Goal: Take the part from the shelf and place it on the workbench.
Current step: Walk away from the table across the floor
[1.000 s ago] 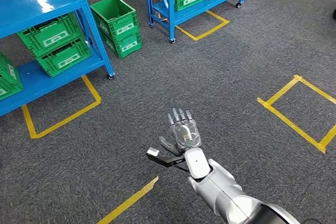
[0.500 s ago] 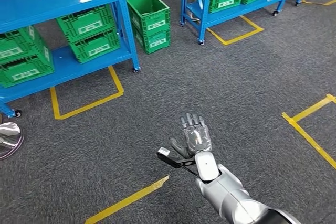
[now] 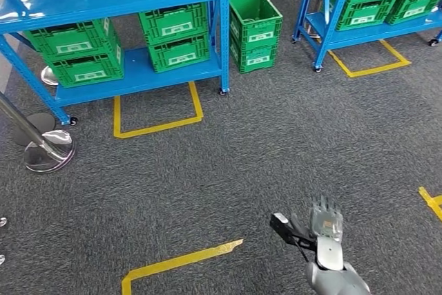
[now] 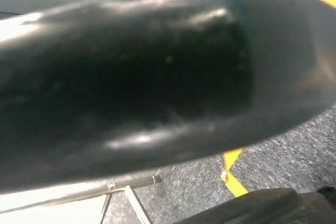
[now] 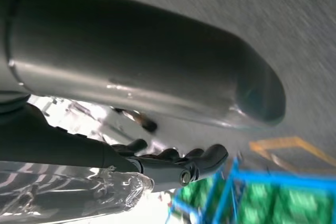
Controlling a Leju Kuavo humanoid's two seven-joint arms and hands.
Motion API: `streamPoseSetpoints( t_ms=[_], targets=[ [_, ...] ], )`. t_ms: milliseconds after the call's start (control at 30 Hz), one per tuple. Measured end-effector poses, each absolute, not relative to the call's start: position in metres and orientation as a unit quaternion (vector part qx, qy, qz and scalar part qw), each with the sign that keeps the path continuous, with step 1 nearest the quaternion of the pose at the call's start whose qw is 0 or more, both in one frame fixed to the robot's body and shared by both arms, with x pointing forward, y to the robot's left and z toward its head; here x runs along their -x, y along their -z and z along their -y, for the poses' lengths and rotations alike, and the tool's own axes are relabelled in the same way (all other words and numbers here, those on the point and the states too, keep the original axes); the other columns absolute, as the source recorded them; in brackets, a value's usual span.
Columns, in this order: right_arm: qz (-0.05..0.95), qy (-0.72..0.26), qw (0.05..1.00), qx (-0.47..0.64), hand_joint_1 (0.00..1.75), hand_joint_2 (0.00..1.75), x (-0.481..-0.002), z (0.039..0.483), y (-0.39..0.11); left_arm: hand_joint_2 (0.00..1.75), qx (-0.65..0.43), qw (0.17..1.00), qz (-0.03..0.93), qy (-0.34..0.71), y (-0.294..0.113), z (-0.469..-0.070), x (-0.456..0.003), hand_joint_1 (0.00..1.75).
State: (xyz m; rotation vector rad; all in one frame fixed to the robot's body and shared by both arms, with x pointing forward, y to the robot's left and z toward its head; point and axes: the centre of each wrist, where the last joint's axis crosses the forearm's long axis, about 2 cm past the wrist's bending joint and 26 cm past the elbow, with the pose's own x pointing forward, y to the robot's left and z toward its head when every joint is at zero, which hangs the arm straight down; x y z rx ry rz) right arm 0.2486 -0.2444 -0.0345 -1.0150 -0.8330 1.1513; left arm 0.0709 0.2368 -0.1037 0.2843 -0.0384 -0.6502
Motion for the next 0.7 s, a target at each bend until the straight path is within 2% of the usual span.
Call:
streamPoseSetpoints(
  t_ms=[567,700],
  targets=[
    [0.260,-0.462,0.742,0.409,0.00,0.00,-0.190,0.279,0.068,0.00,-0.140,0.939,0.020,0.312,0.104,-0.239,-0.072,0.00],
    [0.225,-0.453,0.772,0.384,0.00,0.00,-0.163,0.284,0.079,0.00,-0.137,0.941,0.023,0.308,0.104,-0.237,-0.072,0.00]
  ],
)
